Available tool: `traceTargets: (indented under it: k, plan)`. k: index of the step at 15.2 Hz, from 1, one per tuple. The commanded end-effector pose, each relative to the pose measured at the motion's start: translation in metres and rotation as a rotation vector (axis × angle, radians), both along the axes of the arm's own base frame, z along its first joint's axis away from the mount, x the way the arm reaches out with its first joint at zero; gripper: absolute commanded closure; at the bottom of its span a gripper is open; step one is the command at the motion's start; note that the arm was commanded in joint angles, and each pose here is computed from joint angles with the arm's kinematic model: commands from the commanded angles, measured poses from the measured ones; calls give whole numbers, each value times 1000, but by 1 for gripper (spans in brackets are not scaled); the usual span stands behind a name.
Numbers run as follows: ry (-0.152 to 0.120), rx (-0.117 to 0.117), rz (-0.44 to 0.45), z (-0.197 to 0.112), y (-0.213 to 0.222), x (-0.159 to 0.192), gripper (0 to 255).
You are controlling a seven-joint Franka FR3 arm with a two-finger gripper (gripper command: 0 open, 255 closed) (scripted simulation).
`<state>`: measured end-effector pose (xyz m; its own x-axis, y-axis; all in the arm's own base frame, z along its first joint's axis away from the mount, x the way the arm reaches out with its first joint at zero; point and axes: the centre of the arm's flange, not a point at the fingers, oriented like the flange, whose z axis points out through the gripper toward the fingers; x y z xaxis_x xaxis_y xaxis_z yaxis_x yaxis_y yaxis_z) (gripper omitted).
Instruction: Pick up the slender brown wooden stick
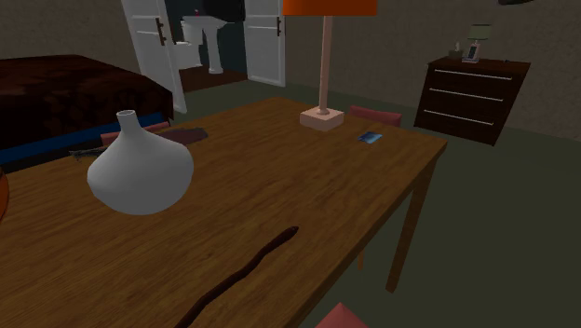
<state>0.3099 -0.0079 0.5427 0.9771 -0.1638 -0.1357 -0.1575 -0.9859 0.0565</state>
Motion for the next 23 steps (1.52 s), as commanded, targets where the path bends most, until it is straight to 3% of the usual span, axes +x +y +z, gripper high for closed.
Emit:
traceTargets:
  k: [1, 12, 23]
  plan:
    - [0, 0, 0, 0, 0, 0, 0]
    - [-109, -34, -213, -124, 54, 36, 0]
    - [-217, -68, -426, -244, 93, 95, 0]
